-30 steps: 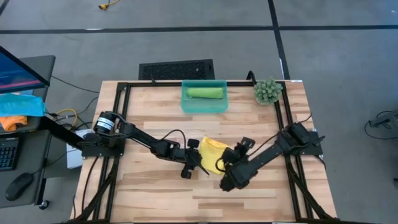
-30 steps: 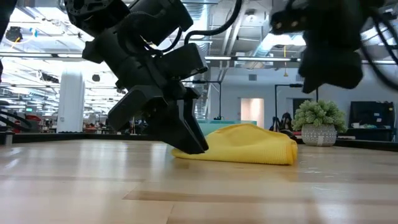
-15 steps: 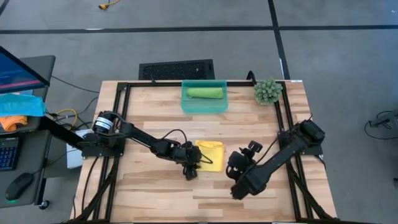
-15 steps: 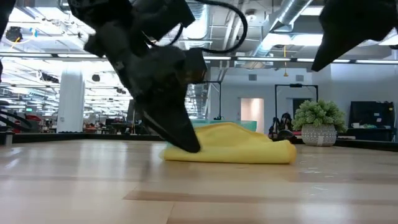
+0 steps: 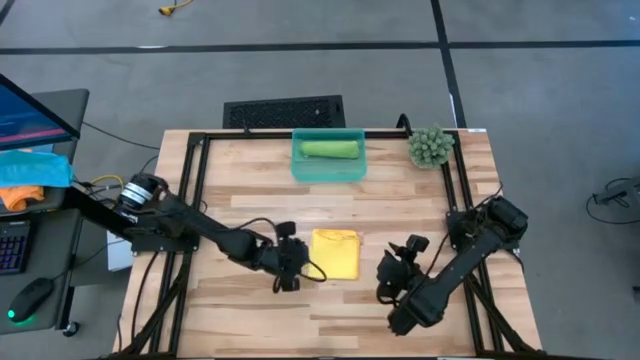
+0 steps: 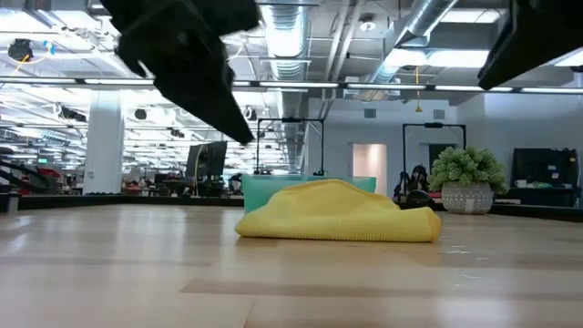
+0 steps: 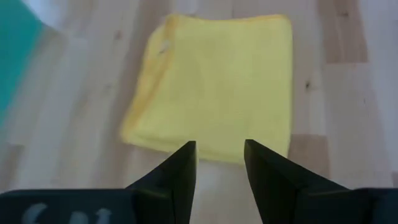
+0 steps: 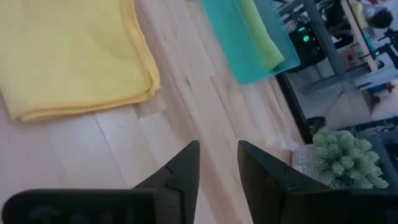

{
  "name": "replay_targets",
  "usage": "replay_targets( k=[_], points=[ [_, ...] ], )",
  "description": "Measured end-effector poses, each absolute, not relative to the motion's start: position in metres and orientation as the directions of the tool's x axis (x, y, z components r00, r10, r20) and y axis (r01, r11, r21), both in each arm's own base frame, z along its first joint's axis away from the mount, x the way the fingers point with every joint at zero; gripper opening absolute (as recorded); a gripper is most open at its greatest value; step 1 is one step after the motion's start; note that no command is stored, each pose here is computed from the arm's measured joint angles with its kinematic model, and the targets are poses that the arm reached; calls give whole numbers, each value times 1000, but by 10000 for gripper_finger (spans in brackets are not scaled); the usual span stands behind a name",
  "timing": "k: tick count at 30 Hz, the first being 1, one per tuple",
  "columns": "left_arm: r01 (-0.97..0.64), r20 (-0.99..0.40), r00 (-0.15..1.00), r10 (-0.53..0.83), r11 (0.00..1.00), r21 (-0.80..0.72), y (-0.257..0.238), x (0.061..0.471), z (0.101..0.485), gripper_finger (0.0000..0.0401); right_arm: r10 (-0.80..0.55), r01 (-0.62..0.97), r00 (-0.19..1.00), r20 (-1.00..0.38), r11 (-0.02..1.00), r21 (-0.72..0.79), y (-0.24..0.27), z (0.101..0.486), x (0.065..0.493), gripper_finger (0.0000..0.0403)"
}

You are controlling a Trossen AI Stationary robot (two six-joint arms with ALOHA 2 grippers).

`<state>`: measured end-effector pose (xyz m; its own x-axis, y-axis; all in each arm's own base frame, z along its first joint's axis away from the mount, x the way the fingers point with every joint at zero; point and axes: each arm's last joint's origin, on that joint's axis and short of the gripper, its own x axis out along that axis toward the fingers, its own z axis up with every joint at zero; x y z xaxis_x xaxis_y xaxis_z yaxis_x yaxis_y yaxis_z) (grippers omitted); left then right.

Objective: Roll microfiber towels into tight, uniform cylinder then place into a basket
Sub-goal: Roll the yellow towel

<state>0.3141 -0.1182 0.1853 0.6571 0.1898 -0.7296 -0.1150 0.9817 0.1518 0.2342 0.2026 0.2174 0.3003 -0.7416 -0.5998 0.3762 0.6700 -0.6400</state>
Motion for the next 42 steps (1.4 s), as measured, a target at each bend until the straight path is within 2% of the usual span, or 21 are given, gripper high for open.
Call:
replay_targets(
  k=[8, 14, 19, 23, 26, 32, 37, 42],
  points=[
    [-32, -714, 669, 208, 967, 251, -136, 291, 203, 130, -766, 439, 300, -569, 640, -630, 186, 197, 206, 131],
    [56, -716, 672, 189, 951, 304, -145, 287, 199, 130, -646, 436, 404, -648, 759, -484, 181, 179, 199, 131],
    [90, -702, 692, 168, 945, 315, -146, 286, 192, 130, -470, 339, 541, -698, 881, -331, 195, 175, 211, 131],
    [128, -688, 715, 120, 946, 298, -146, 283, 182, 130, -381, 212, 625, -682, 923, -321, 205, 171, 227, 131],
    [148, -660, 744, 103, 938, 314, -146, 283, 178, 130, -359, 156, 646, -674, 926, -343, 205, 168, 239, 133],
    [151, -657, 747, 99, 938, 313, -145, 283, 177, 130, -345, 159, 635, -691, 934, -320, 191, 162, 262, 141],
    [228, -686, 728, -21, 950, 213, -149, 283, 176, 130, -241, 119, 635, -734, 969, -216, 185, 163, 277, 155],
    [223, -667, 744, -43, 957, 186, -150, 285, 178, 133, -161, 46, 662, -732, 984, -174, 191, 165, 280, 174]
  ],
)
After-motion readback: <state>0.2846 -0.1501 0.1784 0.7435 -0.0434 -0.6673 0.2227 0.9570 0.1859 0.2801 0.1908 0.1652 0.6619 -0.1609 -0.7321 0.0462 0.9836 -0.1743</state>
